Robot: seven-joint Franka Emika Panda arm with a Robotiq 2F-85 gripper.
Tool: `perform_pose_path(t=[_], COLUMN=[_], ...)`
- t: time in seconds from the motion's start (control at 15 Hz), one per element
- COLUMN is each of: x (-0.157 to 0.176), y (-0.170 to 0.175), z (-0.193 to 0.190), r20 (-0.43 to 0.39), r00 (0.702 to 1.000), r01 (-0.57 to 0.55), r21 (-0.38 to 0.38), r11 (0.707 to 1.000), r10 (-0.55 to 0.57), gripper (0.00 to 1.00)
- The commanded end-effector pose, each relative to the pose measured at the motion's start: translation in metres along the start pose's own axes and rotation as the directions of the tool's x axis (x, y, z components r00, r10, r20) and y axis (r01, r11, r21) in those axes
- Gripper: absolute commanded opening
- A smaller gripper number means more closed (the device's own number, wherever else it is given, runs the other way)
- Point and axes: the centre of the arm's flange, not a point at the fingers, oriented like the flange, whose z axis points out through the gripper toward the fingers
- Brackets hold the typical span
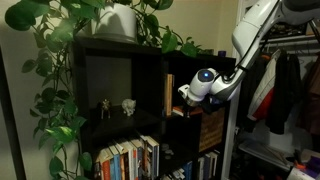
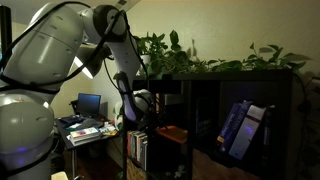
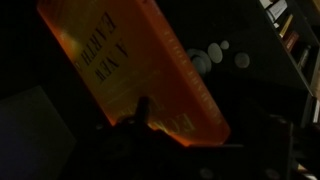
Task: Move the orange book from the top middle compartment to the top right compartment
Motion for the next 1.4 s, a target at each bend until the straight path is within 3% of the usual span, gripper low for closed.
perform_pose_path(t=[0.0, 0.53, 0.8, 1.33], x=[-0.005, -0.006, -0.004, 0.007], y=[-0.002, 0.004, 0.007, 0.020], z=[0.001, -0.001, -0.011, -0.063], r20=[-0.012, -0.017, -0.008, 0.024], r00=[1.000, 0.999, 1.000, 0.981], r01=[0.019, 0.028, -0.005, -0.194], r21=[-0.044, -0.063, -0.050, 0.004], r11=[0.999, 0.998, 0.999, 0.981], r10=[-0.020, -0.030, 0.005, 0.194], gripper=[0.62, 0.14, 0.14, 0.09])
